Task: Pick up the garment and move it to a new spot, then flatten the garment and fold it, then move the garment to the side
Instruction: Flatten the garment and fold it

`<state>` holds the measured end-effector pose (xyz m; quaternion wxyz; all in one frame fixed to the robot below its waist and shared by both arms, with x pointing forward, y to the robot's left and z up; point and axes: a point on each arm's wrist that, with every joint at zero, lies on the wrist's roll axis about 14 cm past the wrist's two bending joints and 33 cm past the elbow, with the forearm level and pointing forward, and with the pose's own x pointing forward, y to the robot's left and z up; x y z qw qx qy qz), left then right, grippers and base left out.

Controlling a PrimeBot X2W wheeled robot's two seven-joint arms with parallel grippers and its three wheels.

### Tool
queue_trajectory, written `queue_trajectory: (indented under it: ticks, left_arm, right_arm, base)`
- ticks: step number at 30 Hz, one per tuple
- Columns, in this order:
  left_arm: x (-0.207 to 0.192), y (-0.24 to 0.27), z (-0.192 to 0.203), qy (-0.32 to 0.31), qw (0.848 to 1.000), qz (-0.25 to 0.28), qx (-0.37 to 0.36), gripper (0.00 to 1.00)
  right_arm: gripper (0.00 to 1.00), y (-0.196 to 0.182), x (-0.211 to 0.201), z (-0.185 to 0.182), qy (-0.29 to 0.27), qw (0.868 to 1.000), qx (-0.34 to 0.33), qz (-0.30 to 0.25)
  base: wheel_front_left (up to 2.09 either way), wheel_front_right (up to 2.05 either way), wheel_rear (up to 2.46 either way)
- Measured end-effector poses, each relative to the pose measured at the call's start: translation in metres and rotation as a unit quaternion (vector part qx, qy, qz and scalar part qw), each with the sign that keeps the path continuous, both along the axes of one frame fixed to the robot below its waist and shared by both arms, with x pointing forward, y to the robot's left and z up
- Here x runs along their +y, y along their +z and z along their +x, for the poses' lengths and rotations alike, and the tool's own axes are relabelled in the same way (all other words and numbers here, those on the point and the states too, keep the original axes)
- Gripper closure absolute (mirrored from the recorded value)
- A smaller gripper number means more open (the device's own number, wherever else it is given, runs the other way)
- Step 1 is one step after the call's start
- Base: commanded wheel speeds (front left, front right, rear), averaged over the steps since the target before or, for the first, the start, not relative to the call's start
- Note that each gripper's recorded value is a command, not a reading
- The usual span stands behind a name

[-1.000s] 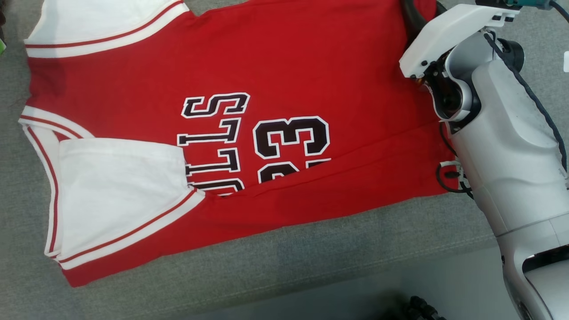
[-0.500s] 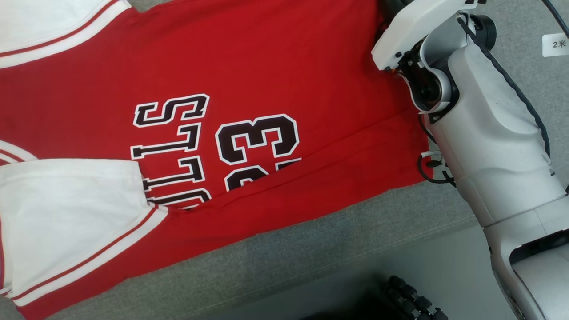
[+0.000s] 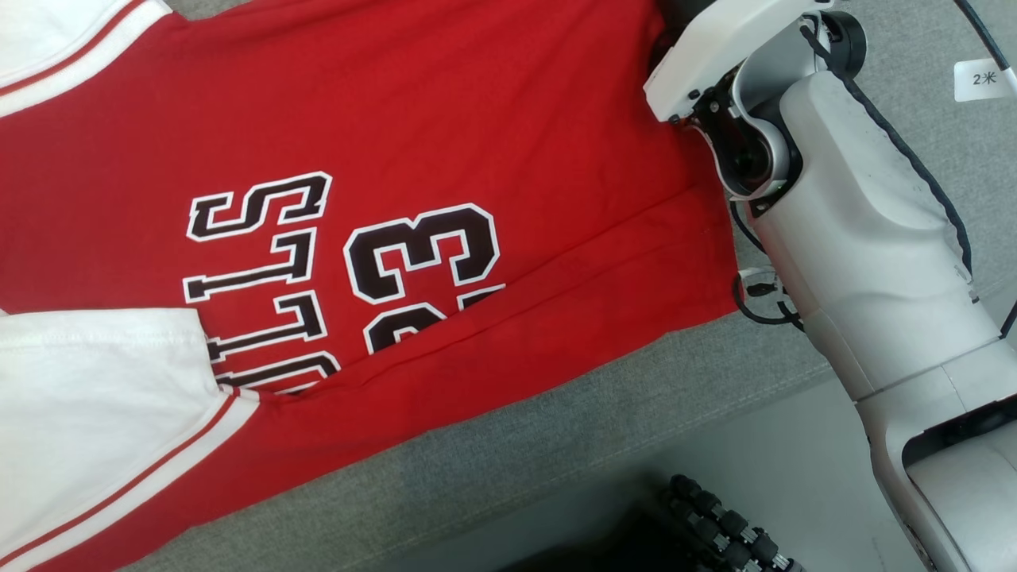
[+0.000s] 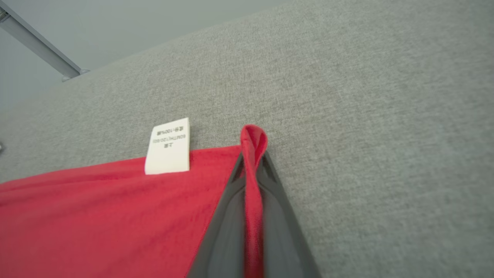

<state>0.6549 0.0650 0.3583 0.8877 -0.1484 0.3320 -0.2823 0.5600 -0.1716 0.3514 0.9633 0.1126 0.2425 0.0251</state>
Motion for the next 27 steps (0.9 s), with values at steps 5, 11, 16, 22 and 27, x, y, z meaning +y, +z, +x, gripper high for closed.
queue_trajectory:
  ticks: [5, 11, 16, 22, 27]
  left_arm:
    - [-0.005, -0.001, -0.005, -0.013, 1.0, 0.002, 0.009, 0.91]
    - [-0.007, 0.006, -0.013, -0.02, 1.0, 0.005, 0.013, 1.0]
    - [-0.01, 0.023, -0.016, -0.023, 1.0, -0.002, -0.008, 1.0]
    - [-0.029, 0.052, -0.028, -0.044, 0.998, -0.029, -0.038, 1.0]
    - [-0.039, 0.073, -0.047, -0.056, 0.995, -0.055, -0.057, 1.0]
  right_arm:
    - [1.0, 0.0, 0.001, -0.001, -0.002, 1.0, -0.003, 0.002]
    - [1.0, 0.003, 0.001, -0.004, -0.002, 1.0, -0.005, 0.0]
    - [1.0, 0.005, 0.002, -0.005, -0.002, 1.0, -0.007, -0.001]
    - [1.0, 0.009, 0.005, -0.006, -0.001, 1.0, -0.013, 0.0]
    - [1.0, 0.015, 0.009, -0.01, -0.002, 1.0, -0.024, 0.007]
  base:
    - [0.0, 0.0, 0.0]
    - [0.0, 0.0, 0.0]
    - [0.0, 0.0, 0.0]
    - [0.0, 0.0, 0.0]
    - [0.0, 0.0, 0.0]
